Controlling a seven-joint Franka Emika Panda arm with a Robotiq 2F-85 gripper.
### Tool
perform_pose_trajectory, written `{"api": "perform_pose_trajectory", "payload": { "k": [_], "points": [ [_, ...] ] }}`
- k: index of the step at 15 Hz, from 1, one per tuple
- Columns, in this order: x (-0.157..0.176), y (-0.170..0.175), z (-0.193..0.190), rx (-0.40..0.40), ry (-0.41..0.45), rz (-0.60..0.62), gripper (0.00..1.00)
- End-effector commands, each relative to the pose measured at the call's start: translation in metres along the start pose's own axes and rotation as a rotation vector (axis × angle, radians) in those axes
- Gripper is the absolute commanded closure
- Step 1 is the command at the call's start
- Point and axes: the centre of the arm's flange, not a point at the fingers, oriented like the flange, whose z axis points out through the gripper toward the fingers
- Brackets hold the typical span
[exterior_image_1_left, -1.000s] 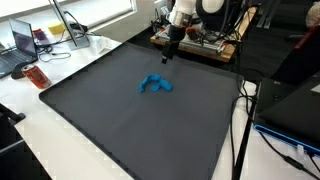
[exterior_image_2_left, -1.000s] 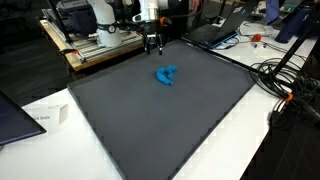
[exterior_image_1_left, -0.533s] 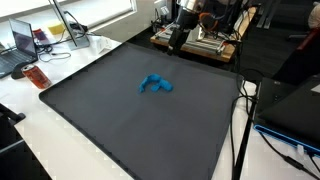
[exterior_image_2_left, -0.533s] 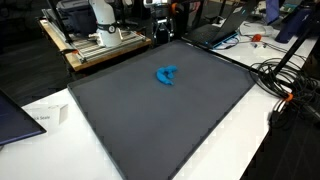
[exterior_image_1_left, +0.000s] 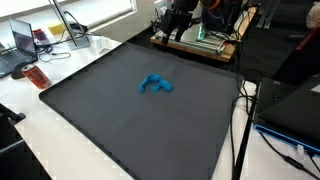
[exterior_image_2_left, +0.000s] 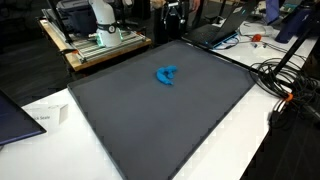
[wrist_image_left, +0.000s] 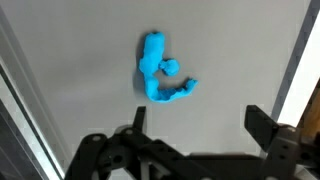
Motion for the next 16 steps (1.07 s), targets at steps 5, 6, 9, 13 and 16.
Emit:
{"api": "perform_pose_trajectory", "payload": {
  "k": [5, 6, 9, 13, 16],
  "points": [
    [0.041, -0.053, 0.049, -0.296, 0.015, 0.269, 0.0],
    [0.047, -0.054, 0.058, -0.327, 0.014, 0.284, 0.0],
    [0.058, -0.051, 0.091, -0.373, -0.062, 0.263, 0.0],
    [0.065, -0.047, 0.125, -0.325, -0.109, 0.198, 0.0],
    [0.064, -0.044, 0.144, -0.33, -0.093, 0.193, 0.0]
  ]
}}
